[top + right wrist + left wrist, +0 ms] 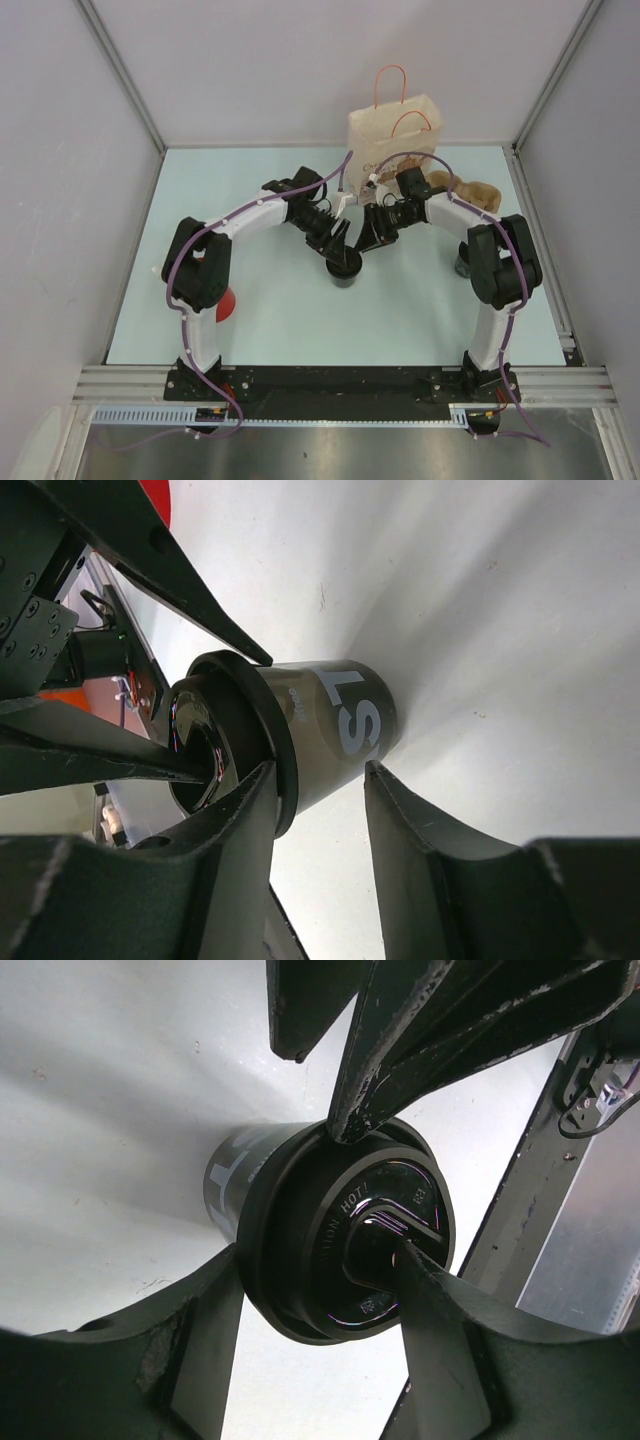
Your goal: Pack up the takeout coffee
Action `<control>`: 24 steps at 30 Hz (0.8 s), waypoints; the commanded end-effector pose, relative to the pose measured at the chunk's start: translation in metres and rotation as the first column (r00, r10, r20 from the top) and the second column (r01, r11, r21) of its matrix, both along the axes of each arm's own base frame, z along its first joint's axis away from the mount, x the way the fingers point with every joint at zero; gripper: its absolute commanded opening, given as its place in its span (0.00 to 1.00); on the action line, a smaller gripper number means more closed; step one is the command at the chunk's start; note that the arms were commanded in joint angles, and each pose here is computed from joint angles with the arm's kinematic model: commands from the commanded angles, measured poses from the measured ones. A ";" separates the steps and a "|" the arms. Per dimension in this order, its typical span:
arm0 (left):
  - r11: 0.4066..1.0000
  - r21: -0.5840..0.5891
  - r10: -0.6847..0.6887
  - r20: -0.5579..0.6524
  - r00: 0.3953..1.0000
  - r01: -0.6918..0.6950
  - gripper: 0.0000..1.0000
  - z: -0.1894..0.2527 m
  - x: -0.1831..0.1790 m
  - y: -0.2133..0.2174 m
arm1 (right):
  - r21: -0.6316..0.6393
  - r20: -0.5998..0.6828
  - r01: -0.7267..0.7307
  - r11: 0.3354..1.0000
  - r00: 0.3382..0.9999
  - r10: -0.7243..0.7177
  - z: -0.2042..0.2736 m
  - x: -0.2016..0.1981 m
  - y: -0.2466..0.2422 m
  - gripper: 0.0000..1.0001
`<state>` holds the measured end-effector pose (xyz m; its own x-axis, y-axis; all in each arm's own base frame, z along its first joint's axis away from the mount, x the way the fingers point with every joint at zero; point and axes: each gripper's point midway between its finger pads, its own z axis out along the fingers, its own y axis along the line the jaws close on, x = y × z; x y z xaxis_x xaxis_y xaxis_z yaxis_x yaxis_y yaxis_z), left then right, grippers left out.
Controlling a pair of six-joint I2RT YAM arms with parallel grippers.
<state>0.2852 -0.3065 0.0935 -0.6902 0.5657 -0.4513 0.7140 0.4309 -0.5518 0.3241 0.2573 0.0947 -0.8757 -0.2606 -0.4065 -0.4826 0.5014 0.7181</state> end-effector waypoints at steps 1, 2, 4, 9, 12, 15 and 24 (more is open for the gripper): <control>0.988 0.152 -0.046 0.047 0.998 0.039 0.63 -0.048 0.000 0.014 | -0.043 0.044 0.007 0.999 0.999 -0.005 -0.018 0.019 0.003 0.45; 0.987 0.154 -0.047 0.047 0.998 0.040 0.63 -0.048 0.000 0.014 | -0.015 0.031 0.006 1.000 1.000 -0.005 -0.014 0.019 0.006 0.46; 0.987 0.153 -0.049 0.050 0.998 0.041 0.63 -0.047 0.000 0.014 | 0.013 -0.001 0.009 1.000 1.000 -0.009 -0.014 0.018 0.008 0.48; 0.987 0.154 -0.049 0.047 0.998 0.041 0.63 -0.050 -0.001 0.013 | 0.123 -0.055 0.019 0.992 0.998 -0.012 -0.002 0.022 0.009 0.50; 0.987 0.152 -0.051 0.045 0.998 0.044 0.63 -0.051 -0.001 0.012 | 0.156 -0.058 0.004 0.988 0.998 0.005 0.002 0.021 0.011 0.50; 0.988 0.148 -0.053 0.048 0.997 0.046 0.63 -0.049 -0.001 0.010 | 0.186 -0.070 -0.004 0.982 0.997 0.017 0.006 0.020 0.014 0.50; 0.988 0.149 -0.055 0.048 0.997 0.047 0.63 -0.049 -0.001 0.009 | 0.180 -0.092 -0.031 0.983 0.995 0.049 -0.005 0.012 0.024 0.49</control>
